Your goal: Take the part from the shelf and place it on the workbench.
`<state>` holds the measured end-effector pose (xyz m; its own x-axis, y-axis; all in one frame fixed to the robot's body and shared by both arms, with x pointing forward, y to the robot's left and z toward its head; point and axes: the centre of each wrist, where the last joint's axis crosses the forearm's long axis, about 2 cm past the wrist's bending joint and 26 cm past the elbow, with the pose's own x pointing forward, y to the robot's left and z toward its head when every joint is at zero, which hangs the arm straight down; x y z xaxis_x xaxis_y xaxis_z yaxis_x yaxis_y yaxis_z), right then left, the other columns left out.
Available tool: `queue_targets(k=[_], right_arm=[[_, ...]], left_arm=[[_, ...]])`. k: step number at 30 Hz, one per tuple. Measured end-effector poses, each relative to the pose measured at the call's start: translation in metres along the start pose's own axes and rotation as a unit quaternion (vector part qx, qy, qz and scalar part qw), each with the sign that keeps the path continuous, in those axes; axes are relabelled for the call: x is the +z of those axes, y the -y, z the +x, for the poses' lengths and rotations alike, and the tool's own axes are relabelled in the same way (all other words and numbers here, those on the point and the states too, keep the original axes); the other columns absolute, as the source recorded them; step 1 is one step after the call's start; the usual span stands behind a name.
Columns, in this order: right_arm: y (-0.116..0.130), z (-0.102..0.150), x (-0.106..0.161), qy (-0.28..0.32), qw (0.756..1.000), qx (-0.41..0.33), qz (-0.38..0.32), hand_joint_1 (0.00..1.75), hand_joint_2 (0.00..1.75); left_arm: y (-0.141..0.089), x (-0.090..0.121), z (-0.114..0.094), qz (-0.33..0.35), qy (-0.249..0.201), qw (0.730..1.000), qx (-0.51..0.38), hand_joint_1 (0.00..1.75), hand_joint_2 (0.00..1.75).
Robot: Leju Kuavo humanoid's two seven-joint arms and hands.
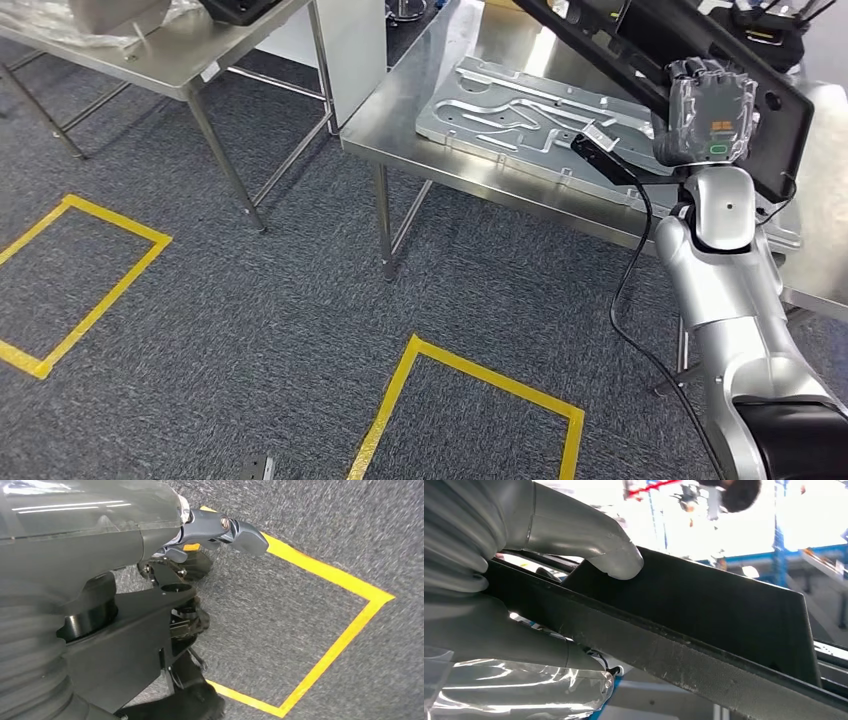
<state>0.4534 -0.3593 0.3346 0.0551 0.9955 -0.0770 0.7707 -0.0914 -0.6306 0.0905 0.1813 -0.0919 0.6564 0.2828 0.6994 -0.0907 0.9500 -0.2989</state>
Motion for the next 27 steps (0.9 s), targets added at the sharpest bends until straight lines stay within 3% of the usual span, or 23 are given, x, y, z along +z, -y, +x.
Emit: queue_targets(k=[14,22,27], right_arm=[[-0.011,0.027,0.008,0.005,0.999,-0.017,0.033,1.75,1.75],[-0.028,0.017,0.049,-0.018,0.982,-0.177,0.067,1.75,1.75],[-0.034,0.006,0.067,-0.031,0.975,-0.209,0.073,1.75,1.75]], left_arm=[[-0.005,0.008,-0.01,0.012,0.002,1.0,0.005,0.0,1.75],[-0.007,0.009,-0.011,0.027,0.013,0.999,-0.014,0.0,1.75],[-0.005,0.008,-0.01,0.027,0.013,0.999,-0.015,0.0,1.75]])
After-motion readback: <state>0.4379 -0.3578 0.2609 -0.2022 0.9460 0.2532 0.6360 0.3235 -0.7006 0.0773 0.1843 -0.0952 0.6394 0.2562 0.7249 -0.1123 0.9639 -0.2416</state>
